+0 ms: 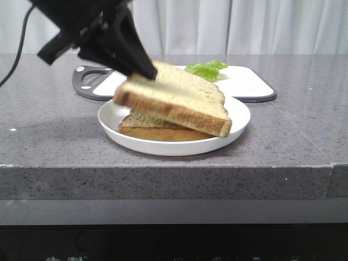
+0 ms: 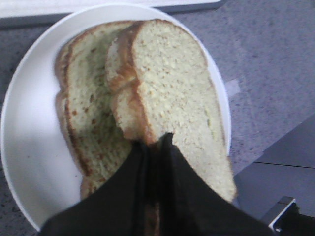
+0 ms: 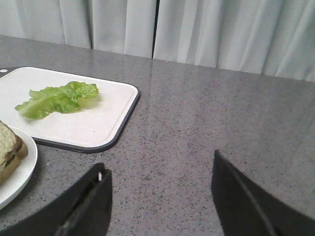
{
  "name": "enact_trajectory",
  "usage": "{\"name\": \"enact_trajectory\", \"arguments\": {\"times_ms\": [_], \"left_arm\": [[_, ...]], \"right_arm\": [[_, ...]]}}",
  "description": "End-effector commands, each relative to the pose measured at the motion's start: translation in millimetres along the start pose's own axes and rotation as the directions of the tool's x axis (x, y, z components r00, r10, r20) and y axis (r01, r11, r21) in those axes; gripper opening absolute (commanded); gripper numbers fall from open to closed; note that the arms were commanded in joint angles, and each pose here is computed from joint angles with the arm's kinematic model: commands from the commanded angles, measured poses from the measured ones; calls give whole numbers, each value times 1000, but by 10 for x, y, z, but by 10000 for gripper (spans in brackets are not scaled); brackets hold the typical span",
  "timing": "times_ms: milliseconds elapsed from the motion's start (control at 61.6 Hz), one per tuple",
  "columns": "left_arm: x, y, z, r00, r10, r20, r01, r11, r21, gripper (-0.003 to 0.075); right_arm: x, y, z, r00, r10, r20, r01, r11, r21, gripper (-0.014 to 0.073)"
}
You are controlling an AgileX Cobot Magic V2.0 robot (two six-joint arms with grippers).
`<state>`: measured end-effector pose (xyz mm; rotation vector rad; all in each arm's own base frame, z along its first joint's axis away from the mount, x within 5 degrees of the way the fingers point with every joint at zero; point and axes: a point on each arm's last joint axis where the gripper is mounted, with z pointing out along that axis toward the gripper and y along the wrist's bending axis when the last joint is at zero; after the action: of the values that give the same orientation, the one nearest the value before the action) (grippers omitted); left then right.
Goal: Left arm grabs bread, right arm adds lettuce
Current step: 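Lift the top bread slice with the left gripper and move it aside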
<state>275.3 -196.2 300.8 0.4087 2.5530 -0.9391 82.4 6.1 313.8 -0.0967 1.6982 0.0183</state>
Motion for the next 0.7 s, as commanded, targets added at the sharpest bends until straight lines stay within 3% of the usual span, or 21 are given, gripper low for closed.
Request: {"name": "enact_trajectory", "arguments": {"times_ms": [0,325,682], "left_arm": [[-120,-288,-342,992,27,123,-37,996,81,-19],[-108,-422,-649,979,57,195,-78,992,102,-19],[-82,18,-996,975,-31,221,27,999,21,-19]], "right_arm": [[-184,-21,-15,995,-2,99,0,1000,19,467],[-184,-21,-15,995,-2,99,0,1000,19,467],[-189,-22,-15,995,-2,104,0,1000,20,467]]}}
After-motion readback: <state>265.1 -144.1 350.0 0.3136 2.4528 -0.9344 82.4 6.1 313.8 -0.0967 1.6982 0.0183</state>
